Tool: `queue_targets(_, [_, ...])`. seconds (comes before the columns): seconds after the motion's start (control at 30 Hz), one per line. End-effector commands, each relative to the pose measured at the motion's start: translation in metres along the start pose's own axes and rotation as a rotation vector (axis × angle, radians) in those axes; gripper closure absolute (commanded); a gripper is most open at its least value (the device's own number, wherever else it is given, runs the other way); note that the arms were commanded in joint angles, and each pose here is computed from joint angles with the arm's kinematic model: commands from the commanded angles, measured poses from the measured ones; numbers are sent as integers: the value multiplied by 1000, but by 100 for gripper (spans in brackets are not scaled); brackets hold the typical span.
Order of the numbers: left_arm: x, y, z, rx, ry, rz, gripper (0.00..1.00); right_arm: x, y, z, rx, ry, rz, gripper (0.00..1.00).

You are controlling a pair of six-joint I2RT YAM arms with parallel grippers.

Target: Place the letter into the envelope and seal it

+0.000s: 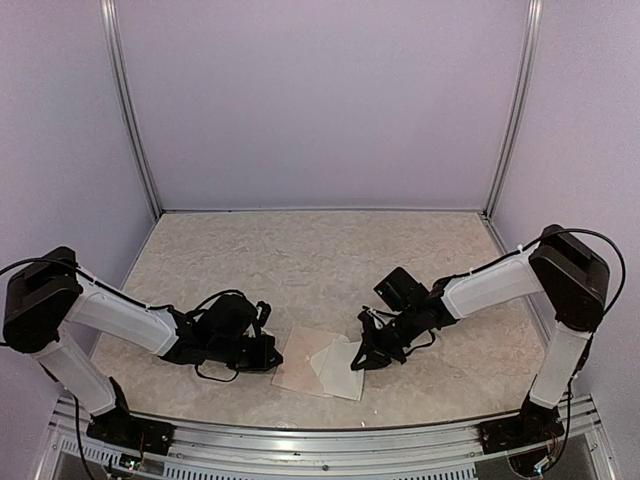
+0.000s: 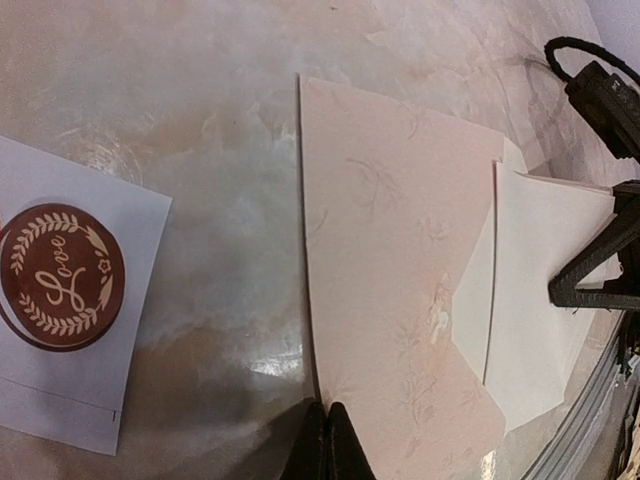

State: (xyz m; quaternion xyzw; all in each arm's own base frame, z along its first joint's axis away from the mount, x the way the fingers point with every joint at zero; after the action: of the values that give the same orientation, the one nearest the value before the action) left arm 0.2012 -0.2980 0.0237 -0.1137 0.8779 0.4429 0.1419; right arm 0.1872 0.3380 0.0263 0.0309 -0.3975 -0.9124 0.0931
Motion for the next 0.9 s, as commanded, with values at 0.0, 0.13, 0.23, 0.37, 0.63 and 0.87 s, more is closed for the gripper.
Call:
queue_targets(0.0, [8, -3, 8, -17, -14, 24, 100, 1, 0, 0, 21, -2, 8, 100])
queue_targets(0.13, [5, 2, 9, -24, -15, -8, 100, 7, 7, -2, 28, -22, 5, 100])
queue_targets(0.23, [1, 7, 9, -31, -19, -37, 100, 11, 11, -4, 38, -37, 4, 100])
queue_targets(0.37, [-3, 12, 4, -13, -32, -55, 100, 17, 16, -7, 51, -55, 13, 100])
queue_targets(0.63, [1, 18, -20, 86, -134, -70, 100, 14, 17, -5, 49, -50, 20, 100])
queue_targets(0.87, [1, 25, -32, 120, -205, -87, 100, 9, 11, -1, 34, -37, 31, 100])
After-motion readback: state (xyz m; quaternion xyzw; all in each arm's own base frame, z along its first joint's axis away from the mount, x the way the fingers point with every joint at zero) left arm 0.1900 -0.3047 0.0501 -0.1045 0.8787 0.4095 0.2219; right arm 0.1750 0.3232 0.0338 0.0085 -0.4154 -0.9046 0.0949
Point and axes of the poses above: each gripper's point midway between its finger pads, its own y axis back along the fingers, its own z axis along the line the jaws close on, x = y × z, the point moved 1 cm from there along y, back along the fingers, and after that the axes turned 6 degrees about y, right-handed, at the moved point
